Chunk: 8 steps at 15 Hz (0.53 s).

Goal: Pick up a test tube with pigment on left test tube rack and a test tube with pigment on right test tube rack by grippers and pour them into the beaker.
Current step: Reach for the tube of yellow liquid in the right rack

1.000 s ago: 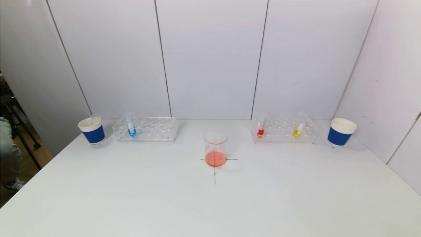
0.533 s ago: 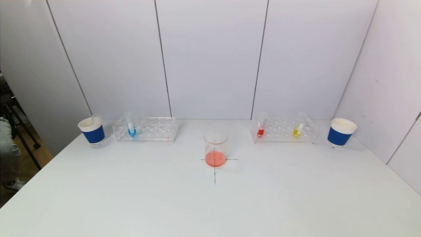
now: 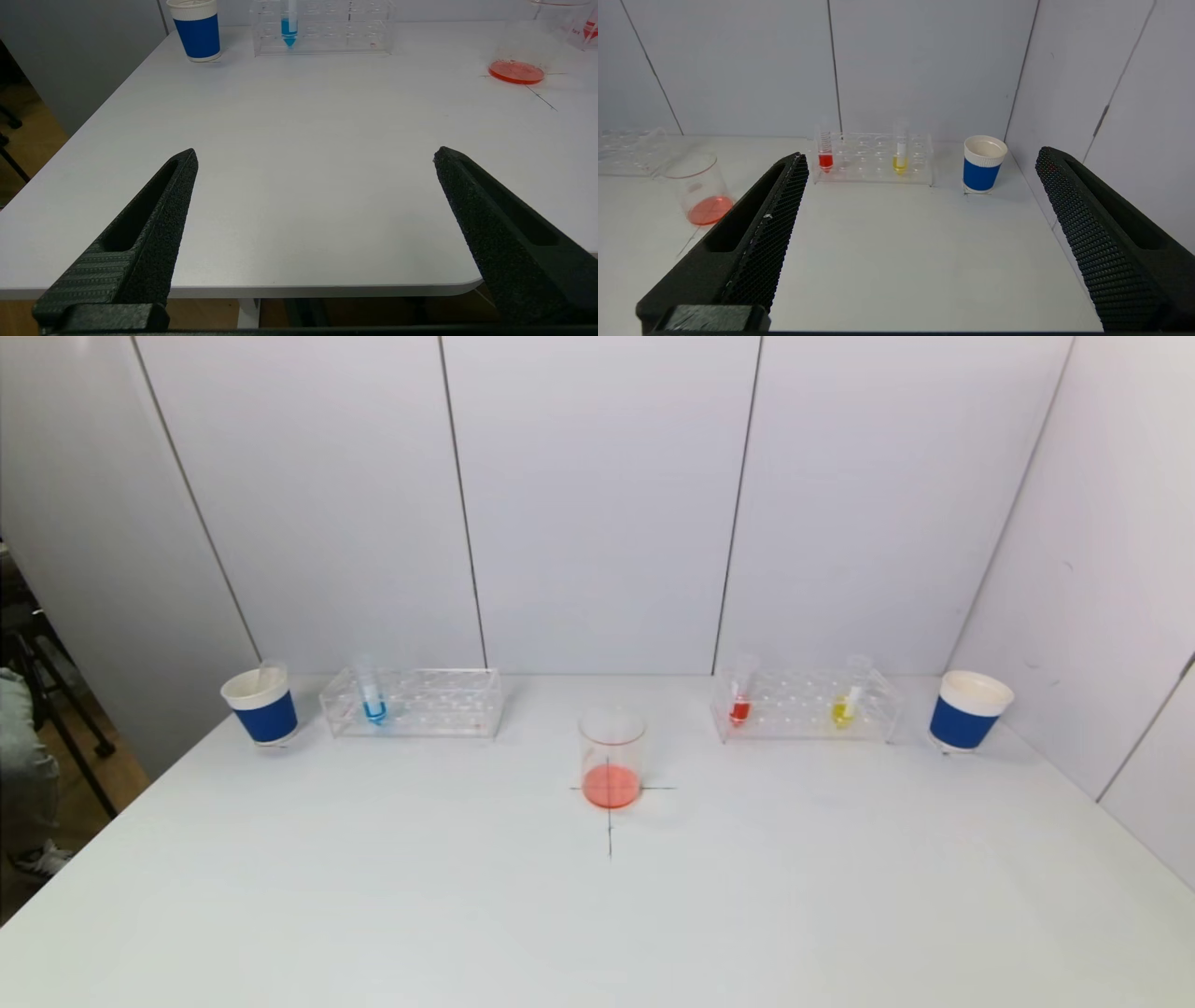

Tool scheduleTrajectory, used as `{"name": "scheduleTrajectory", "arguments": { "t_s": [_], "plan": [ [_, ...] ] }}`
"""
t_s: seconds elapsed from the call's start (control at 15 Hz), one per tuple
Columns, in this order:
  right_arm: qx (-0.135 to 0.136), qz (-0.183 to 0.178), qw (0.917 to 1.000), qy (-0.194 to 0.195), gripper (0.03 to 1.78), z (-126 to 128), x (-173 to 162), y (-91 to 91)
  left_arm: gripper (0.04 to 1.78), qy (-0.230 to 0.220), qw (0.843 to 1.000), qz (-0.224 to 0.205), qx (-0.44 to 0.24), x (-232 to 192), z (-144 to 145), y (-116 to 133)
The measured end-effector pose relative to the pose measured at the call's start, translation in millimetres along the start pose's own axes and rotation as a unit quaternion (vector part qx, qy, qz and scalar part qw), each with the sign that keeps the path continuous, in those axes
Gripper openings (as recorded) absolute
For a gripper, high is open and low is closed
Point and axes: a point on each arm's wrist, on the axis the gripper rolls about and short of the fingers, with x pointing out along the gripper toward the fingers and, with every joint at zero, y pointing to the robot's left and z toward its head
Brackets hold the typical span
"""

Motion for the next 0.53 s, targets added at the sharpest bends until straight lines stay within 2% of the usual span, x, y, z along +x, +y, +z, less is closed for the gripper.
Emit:
{"name": "scheduleTrajectory", "arguments": {
  "t_s": [0.27, 0.53],
  "plan": [
    [0.005, 0.002, 0.9995, 0.030, 1.77, 0, 67, 0.8, 1.76, 0.000, 1.000, 0.000, 0.000, 0, 0, 0],
    [0.008, 0.000, 0.9981, 0.061, 1.77, -24, 138, 1.7, 1.76, 0.000, 1.000, 0.000, 0.000, 0, 0, 0]
  ]
}}
